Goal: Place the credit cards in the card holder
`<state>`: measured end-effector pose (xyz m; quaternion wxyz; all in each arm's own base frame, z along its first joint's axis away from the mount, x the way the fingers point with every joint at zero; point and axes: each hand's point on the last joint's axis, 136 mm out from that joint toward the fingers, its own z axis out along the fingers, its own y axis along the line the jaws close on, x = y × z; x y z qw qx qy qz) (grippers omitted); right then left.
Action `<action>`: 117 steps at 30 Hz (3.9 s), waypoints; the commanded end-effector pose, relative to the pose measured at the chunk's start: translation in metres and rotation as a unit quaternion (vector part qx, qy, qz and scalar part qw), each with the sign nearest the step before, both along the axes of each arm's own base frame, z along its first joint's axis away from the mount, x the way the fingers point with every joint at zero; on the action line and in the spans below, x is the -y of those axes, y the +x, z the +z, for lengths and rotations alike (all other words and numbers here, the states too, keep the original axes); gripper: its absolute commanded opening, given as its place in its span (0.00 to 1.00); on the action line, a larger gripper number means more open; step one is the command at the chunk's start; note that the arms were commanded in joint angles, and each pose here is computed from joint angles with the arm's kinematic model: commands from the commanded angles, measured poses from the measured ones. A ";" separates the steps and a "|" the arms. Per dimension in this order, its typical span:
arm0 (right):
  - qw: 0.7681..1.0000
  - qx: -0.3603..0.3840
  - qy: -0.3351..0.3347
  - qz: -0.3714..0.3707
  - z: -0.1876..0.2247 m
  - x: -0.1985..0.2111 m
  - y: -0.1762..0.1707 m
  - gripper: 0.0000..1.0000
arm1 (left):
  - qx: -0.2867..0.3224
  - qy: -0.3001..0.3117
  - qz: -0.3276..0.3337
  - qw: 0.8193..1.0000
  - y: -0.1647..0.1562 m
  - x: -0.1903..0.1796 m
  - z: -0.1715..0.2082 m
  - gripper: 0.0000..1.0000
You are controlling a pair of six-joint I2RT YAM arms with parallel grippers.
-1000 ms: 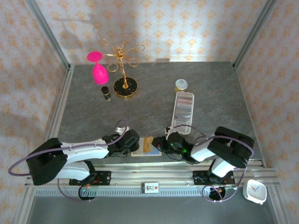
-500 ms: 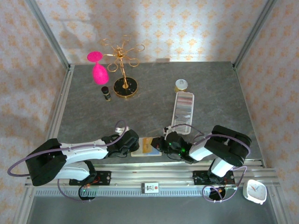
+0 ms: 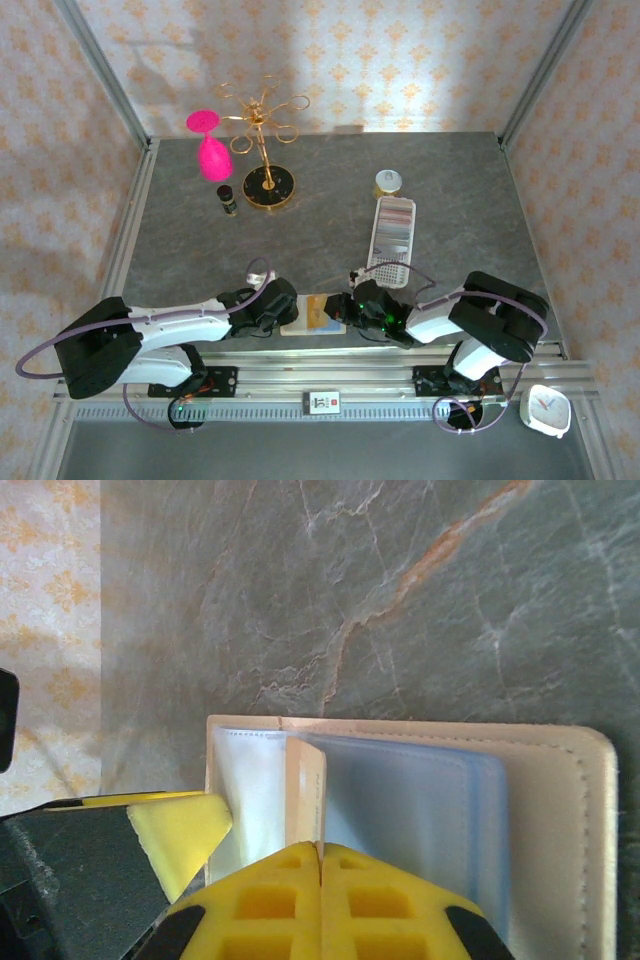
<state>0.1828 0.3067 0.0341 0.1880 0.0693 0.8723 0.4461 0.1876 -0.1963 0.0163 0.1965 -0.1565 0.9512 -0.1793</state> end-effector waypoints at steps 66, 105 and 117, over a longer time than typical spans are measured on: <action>0.997 -0.029 0.065 -0.018 0.001 -0.038 -0.002 0.00 | -0.031 -0.048 0.004 0.998 -0.022 -0.001 -0.015 0.38; 0.988 -0.020 -0.130 -0.077 0.006 0.028 -0.006 0.43 | -0.045 -0.072 0.017 0.996 -0.025 -0.007 -0.025 0.31; 0.985 -0.041 -0.157 -0.050 -0.014 0.021 -0.012 0.44 | -0.044 -0.072 0.016 0.996 -0.025 -0.007 -0.025 0.31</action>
